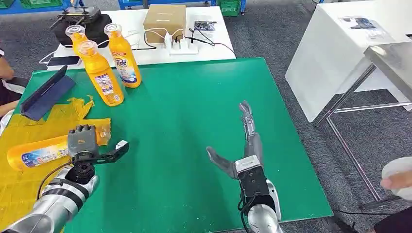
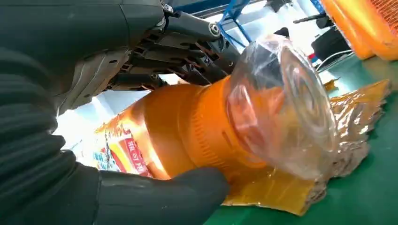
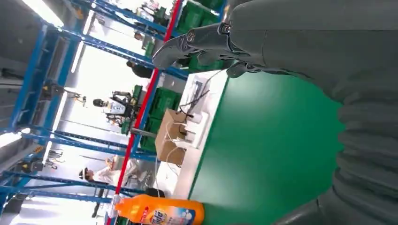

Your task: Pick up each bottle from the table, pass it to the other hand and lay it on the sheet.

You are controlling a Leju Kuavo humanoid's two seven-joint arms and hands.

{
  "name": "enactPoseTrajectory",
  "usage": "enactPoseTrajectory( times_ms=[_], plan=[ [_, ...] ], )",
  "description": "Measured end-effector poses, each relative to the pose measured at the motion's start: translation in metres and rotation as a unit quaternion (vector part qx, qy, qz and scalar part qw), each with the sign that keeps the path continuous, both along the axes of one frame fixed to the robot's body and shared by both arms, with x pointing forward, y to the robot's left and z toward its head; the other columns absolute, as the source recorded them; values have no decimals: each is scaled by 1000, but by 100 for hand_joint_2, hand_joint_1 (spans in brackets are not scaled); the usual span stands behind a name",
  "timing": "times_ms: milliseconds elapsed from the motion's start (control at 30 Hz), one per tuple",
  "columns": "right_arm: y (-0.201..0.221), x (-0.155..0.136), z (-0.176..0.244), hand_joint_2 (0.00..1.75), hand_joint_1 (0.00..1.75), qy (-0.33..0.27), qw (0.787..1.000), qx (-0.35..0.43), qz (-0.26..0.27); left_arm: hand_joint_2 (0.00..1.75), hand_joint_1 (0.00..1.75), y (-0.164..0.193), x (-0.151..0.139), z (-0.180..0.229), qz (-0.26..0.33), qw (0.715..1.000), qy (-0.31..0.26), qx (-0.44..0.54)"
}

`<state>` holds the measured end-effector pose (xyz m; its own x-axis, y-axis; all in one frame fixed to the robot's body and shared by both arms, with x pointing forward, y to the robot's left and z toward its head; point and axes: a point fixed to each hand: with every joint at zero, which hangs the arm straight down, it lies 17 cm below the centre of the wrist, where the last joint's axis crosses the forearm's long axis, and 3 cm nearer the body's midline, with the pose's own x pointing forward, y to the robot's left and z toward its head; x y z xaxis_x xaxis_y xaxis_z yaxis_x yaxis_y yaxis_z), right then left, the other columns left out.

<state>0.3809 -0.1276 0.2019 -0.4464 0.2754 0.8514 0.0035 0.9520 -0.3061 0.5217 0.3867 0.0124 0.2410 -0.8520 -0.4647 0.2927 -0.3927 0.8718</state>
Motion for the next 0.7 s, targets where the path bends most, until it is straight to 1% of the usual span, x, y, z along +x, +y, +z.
enactPoseTrajectory(
  times_ms=[100, 133, 233, 367, 433, 533, 700],
  plan=[
    [2, -1, -4, 175, 0, 10, 1000, 10, 12, 175, 0, 7, -7, -10, 5, 1000, 6, -6],
    [2, -1, -4, 175, 0, 11, 1000, 10, 15, 0, 0, 7, -6, -9, 3, 1000, 5, -12],
    [2, -2, -4, 175, 0, 10, 1000, 12, 18, 0, 0, 5, -3, -10, -5, 999, 0, -37],
    [2, -7, -9, 175, 0, 17, 999, 21, 24, 0, 0, -15, 5, 1, -37, 993, -53, -94],
    [0, -10, -11, 175, 0, 20, 999, 23, 23, 0, 0, -30, 3, 2, -52, 990, -75, -112],
    [-3, -12, -13, 175, 0, 23, 999, 26, 21, 0, 0, -43, -2, -2, -55, 988, -78, -125],
    [-6, -15, -15, 175, 0, 24, 999, 27, 17, 0, 0, -49, -4, -2, -51, 986, -84, -138]
  ],
)
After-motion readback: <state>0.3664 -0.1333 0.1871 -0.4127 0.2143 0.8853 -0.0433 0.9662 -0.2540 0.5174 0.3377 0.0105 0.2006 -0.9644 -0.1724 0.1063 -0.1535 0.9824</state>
